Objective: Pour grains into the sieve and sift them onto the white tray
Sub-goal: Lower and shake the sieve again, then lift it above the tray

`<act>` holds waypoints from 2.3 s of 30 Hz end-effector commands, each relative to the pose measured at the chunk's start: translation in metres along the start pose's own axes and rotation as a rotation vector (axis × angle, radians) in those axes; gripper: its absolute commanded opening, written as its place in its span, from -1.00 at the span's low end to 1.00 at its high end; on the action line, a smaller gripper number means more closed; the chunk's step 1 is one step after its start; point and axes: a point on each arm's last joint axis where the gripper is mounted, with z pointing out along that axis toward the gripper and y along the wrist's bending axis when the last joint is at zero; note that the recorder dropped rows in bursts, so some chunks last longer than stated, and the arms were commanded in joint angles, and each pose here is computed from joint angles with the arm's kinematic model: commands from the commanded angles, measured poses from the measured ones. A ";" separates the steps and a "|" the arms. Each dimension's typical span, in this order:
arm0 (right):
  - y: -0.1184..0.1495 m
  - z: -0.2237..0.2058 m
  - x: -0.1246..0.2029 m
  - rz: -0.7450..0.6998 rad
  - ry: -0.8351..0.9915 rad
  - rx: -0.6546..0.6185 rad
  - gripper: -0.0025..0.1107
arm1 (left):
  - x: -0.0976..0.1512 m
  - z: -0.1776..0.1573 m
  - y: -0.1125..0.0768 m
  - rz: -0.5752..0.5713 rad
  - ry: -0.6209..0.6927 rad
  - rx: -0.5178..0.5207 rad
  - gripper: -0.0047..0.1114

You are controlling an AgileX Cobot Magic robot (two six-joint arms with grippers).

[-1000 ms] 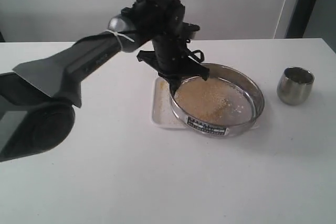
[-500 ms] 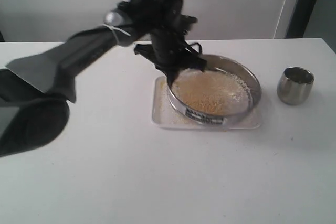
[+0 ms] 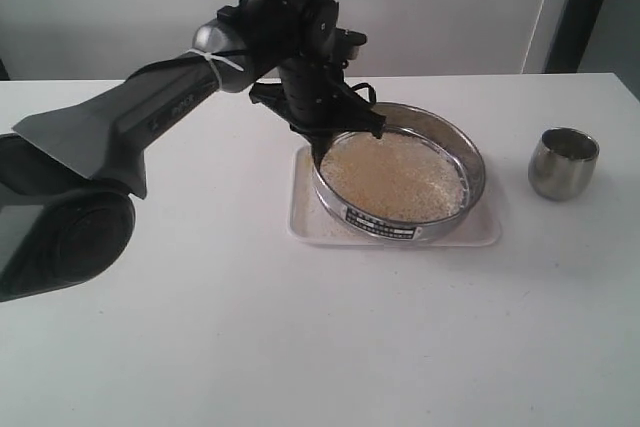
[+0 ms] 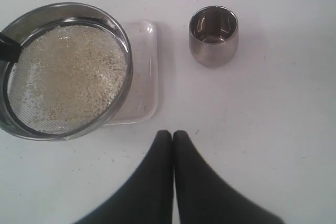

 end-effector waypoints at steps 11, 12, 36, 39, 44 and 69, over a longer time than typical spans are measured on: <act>-0.001 -0.001 -0.001 0.003 -0.016 0.004 -0.96 | -0.007 -0.013 0.008 -0.051 -0.032 0.027 -0.92; -0.001 -0.001 -0.001 0.003 -0.016 0.004 -0.96 | -0.007 -0.013 0.008 -0.051 -0.038 0.029 -0.92; -0.001 -0.001 -0.001 0.003 -0.016 0.004 -0.96 | -0.006 -0.026 0.023 -0.106 0.025 0.065 -0.92; -0.001 -0.001 -0.001 0.003 -0.016 0.004 -0.96 | -0.007 -0.036 0.024 -0.103 0.021 0.065 -0.92; -0.001 -0.001 -0.001 0.003 -0.016 0.004 -0.96 | -0.003 -0.043 0.025 -0.081 0.061 0.058 -0.92; -0.001 -0.001 -0.001 0.003 -0.015 0.004 -0.96 | -0.007 -0.096 0.028 -0.078 0.014 0.070 -0.92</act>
